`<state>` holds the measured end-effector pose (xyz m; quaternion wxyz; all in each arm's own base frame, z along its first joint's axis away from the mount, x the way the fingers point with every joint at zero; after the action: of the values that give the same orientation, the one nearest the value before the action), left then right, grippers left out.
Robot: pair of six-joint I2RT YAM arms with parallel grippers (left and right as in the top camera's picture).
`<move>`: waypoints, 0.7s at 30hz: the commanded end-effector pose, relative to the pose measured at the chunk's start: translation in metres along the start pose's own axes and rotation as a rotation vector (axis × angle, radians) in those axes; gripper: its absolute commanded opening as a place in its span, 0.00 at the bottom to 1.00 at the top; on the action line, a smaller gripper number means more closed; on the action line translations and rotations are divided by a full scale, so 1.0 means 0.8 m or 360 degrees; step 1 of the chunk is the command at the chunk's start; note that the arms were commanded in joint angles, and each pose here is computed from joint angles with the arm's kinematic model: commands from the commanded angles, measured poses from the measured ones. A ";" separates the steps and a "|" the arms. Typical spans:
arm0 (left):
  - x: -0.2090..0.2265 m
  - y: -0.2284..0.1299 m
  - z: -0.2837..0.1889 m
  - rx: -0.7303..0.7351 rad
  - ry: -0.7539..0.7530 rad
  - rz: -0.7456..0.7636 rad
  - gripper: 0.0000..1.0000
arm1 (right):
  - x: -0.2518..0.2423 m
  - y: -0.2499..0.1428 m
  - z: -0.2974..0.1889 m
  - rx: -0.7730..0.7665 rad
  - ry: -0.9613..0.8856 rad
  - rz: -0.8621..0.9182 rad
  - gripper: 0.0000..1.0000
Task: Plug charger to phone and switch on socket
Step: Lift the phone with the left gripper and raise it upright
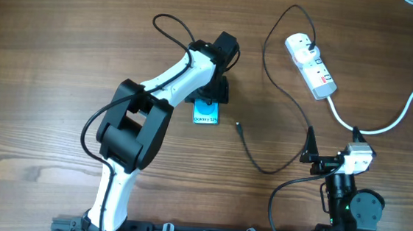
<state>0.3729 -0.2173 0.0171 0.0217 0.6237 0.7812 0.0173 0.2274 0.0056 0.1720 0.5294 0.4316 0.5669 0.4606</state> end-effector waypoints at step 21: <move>0.013 0.010 -0.099 -0.0178 -0.0134 -0.0057 0.66 | -0.002 0.002 0.000 -0.0011 -0.0019 -0.0021 1.00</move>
<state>0.3682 -0.2062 0.0582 0.0434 0.6152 0.7869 0.0210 0.2274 0.0056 0.1720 0.5294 0.4316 0.5669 0.4606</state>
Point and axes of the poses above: each gripper's point midway between its finger pads, its own z axis out along the fingers, its own x axis along the line the jaws close on, y = z × x, the point moved 2 cm from there along -z, back along the fingers, and after that the axes turned 11 degrees about -z, right-handed, at the moved point
